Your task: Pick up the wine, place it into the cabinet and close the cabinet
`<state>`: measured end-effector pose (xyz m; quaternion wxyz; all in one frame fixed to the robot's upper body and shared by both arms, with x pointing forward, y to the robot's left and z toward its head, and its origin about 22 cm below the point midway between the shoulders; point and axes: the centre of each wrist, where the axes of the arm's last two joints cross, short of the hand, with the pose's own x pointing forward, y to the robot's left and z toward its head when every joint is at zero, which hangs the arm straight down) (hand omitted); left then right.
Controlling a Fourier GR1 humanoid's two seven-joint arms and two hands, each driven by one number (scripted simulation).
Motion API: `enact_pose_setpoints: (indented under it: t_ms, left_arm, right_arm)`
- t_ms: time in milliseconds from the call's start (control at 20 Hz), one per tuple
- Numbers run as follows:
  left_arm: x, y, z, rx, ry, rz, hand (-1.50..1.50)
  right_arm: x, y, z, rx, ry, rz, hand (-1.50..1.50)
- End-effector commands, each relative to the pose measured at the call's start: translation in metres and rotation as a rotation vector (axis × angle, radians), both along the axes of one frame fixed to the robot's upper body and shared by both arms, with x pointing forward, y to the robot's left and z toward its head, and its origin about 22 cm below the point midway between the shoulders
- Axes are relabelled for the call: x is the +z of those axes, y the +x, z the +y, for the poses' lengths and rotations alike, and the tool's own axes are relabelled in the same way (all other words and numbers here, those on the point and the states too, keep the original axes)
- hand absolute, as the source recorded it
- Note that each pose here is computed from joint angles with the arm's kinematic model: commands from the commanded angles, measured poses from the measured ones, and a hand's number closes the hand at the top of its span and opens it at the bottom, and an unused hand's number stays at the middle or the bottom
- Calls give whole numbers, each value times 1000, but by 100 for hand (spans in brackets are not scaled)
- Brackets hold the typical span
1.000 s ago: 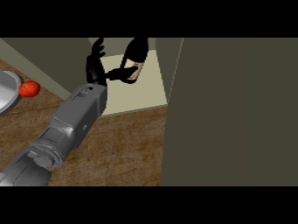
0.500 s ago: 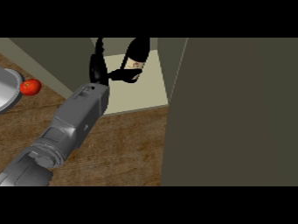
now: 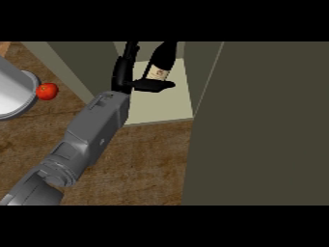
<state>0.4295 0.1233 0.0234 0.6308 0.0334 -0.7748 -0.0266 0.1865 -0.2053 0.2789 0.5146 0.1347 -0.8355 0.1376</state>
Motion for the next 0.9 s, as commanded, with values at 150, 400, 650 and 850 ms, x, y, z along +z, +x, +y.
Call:
enact_pose_setpoints:
  t_ms: [150,400,650,850]
  left_arm:
    - [25,13,26,-122,-210,-133,-150]
    - [24,7,2,-238,-226,-80,-150]
    - [23,-9,-40,-282,-219,-114,-150]
    - [37,-21,-57,-333,-225,-106,-150]
  right_arm:
    - [-5,-17,-2,-41,-3,6,-150]
    - [-5,-23,-11,-92,-4,21,-150]
    - [4,-17,0,-91,13,37,-150]
    - [8,-17,-9,-97,0,41,-150]
